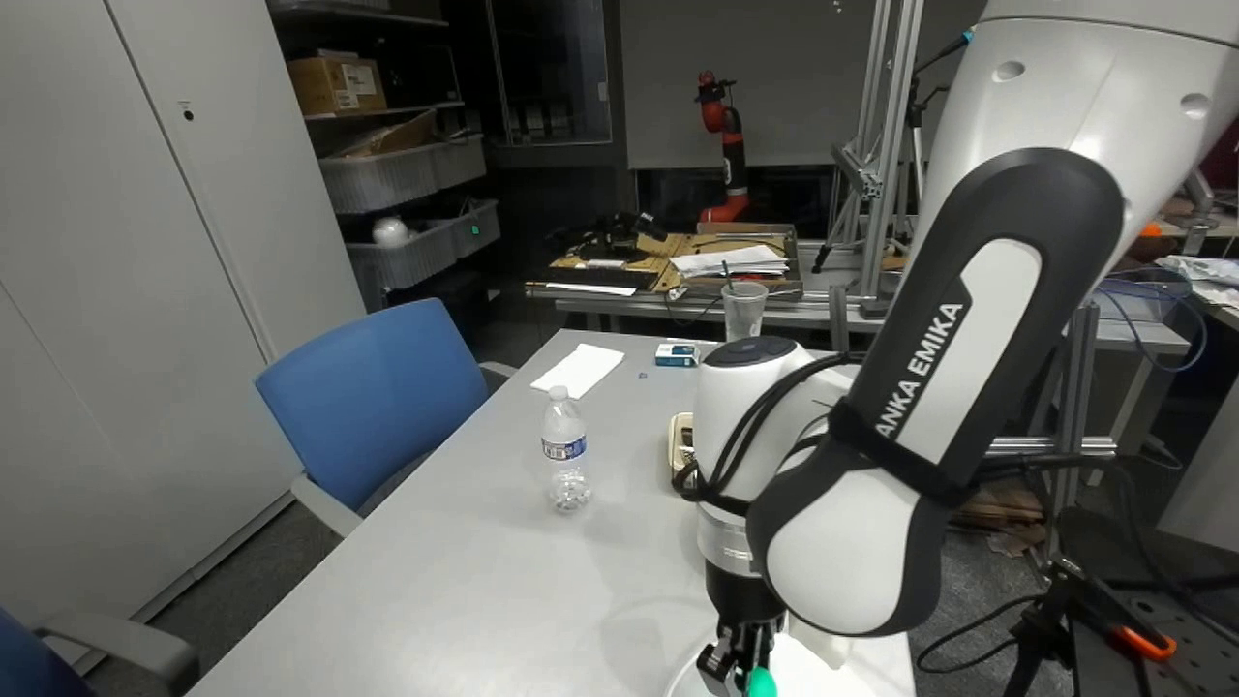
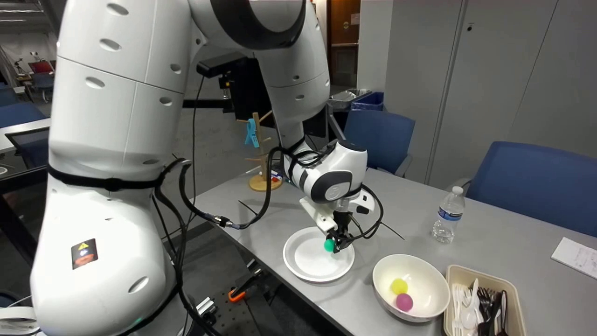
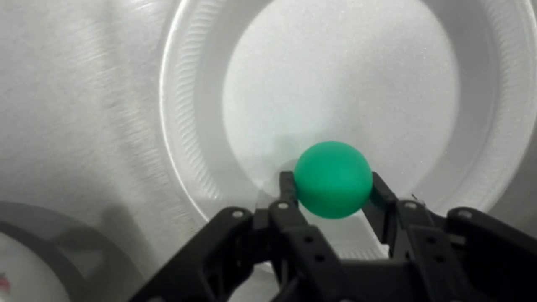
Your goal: Get the blue ball from the white bowl and place it on the white plate
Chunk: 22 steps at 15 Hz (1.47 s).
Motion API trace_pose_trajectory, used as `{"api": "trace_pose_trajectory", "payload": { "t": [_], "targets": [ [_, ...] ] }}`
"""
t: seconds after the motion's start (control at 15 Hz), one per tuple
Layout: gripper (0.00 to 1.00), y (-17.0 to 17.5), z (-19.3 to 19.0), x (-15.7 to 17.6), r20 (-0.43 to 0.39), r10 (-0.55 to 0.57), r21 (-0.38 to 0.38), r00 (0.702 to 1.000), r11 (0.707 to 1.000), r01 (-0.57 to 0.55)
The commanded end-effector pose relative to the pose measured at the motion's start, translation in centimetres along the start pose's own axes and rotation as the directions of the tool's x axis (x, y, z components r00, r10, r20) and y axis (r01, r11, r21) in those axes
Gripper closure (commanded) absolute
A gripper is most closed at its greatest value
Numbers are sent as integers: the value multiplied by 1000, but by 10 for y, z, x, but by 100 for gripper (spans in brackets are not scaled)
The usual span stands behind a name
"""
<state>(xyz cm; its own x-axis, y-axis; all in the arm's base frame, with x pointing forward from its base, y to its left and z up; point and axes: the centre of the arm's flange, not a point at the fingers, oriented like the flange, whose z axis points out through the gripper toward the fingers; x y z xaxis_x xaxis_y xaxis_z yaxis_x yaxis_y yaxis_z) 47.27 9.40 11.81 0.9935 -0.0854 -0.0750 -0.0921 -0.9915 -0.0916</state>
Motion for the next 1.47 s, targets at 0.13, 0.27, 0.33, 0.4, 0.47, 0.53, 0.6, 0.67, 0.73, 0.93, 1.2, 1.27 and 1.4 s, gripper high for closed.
{"api": "trace_pose_trajectory", "payload": {
  "t": [0.13,0.27,0.33,0.4,0.47,0.53,0.6,0.67,0.73,0.93,1.2,1.27,1.4],
  "targets": [
    [82,-3,6,12,-17,-24,-17,1000,1000,24],
    [82,-3,6,13,-17,-30,-21,999,999,30],
    [82,-4,7,12,-17,-35,-24,999,999,35],
    [82,-4,6,12,-17,-37,-25,999,999,37],
    [82,-4,7,12,-16,-40,-26,999,999,39],
    [82,-4,7,12,-15,-41,-28,999,999,41],
    [82,-4,7,11,-14,-41,-30,999,999,41],
    [82,-3,8,11,-13,-40,-30,999,999,40],
    [82,-2,8,11,-11,-43,-32,999,999,42],
    [82,0,10,11,-11,-45,-40,999,998,45],
    [82,4,17,11,-13,-69,-66,998,996,68],
    [82,5,20,10,-10,-71,-70,997,995,70],
    [82,5,23,8,-6,-79,-80,997,994,78]
  ]
}}
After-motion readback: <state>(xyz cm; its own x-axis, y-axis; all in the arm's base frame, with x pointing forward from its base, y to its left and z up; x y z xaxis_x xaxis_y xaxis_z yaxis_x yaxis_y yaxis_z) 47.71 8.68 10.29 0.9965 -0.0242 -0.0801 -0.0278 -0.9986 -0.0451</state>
